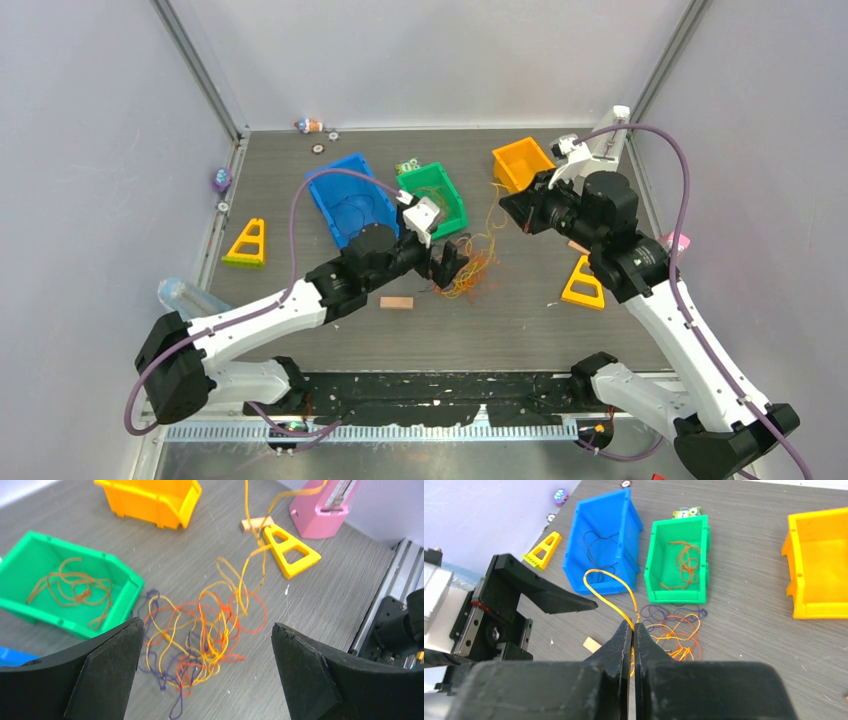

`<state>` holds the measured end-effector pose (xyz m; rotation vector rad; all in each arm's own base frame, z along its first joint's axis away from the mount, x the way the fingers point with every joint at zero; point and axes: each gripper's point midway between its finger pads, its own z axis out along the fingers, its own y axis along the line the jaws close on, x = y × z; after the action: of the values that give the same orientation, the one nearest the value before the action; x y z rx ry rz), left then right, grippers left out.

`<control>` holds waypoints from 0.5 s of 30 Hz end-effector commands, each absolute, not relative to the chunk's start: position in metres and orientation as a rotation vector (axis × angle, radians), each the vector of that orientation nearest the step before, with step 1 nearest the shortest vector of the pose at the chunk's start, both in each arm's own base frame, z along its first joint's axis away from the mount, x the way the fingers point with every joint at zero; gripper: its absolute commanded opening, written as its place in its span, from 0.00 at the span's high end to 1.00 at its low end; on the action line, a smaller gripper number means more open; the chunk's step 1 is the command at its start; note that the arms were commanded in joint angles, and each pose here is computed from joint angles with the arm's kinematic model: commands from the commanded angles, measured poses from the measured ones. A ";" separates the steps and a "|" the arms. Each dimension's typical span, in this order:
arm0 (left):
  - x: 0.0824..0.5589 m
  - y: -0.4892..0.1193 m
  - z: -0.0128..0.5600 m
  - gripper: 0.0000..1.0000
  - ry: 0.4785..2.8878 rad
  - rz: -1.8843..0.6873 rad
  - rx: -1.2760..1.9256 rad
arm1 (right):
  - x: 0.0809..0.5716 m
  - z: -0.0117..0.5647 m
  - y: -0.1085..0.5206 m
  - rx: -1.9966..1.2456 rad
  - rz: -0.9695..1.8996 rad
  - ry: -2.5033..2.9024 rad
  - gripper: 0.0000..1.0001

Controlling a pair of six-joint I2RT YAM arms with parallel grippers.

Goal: Untangle the cables
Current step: Untie the cable.

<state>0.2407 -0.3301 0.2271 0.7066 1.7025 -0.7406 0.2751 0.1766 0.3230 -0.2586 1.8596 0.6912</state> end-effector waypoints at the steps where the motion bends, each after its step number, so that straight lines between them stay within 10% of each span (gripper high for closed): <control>1: 0.254 -0.349 0.303 0.01 1.489 -0.771 0.686 | 0.264 0.369 0.190 -0.330 0.793 1.716 0.95; 15: 0.259 -0.433 0.209 0.12 1.586 -1.043 0.772 | 0.267 0.427 0.181 -0.198 0.819 1.600 0.95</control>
<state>0.2619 -0.4076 0.2245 0.7658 1.6103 -0.9256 0.2661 0.1905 0.3637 -0.2768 1.7688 0.8185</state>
